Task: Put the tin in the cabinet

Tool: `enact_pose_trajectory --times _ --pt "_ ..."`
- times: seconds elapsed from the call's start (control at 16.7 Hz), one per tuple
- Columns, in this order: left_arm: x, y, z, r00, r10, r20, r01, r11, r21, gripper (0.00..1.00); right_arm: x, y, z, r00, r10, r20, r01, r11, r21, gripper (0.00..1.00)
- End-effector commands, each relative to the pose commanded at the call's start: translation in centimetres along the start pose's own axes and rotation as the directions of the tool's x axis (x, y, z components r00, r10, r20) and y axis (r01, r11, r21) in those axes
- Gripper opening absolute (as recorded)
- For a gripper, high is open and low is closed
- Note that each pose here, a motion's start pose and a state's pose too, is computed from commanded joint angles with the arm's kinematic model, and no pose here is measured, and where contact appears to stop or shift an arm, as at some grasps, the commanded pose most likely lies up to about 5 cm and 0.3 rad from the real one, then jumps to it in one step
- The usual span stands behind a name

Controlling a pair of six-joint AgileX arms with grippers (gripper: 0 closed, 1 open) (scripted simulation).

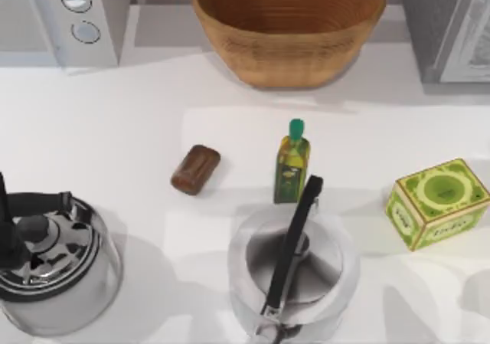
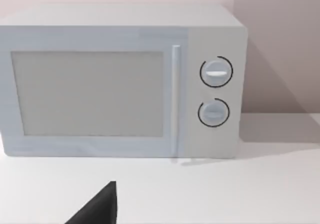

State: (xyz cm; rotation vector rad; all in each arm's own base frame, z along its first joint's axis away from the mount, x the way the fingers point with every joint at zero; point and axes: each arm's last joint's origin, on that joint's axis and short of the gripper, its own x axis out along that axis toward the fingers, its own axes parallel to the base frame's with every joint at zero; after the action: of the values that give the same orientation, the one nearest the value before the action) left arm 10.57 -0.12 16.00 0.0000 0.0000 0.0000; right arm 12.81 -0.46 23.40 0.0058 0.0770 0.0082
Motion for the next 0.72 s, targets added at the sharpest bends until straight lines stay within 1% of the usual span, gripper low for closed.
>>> enact_pose_trajectory --times 0.18,0.3,0.42,0.54,0.72 --pt "0.0 0.0 0.0 1.000 0.000 0.000 0.000 1.000 0.000 1.00 4.0 -0.5 1.9 0.990 -0.002 -0.143 0.002 1.000 0.005 1.00" --pt "0.0 0.0 0.0 1.000 0.000 0.000 0.000 1.000 0.000 1.00 7.5 -1.0 1.6 0.966 -0.004 -0.258 0.006 1.000 0.007 1.00" --pt "0.0 0.0 0.0 1.000 0.000 0.000 0.000 1.000 0.000 1.00 10.8 -1.5 0.3 0.930 -0.007 -0.369 0.010 1.000 0.007 1.00" --pt "0.0 0.0 0.0 1.000 0.000 0.000 0.000 1.000 0.000 1.00 13.4 -2.0 -1.8 0.884 -0.009 -0.467 0.013 1.000 0.005 1.00" --pt "0.0 0.0 0.0 1.000 0.000 0.000 0.000 1.000 0.000 1.00 15.3 -2.5 -5.5 0.812 -0.012 -0.583 0.015 1.000 -0.001 1.00"
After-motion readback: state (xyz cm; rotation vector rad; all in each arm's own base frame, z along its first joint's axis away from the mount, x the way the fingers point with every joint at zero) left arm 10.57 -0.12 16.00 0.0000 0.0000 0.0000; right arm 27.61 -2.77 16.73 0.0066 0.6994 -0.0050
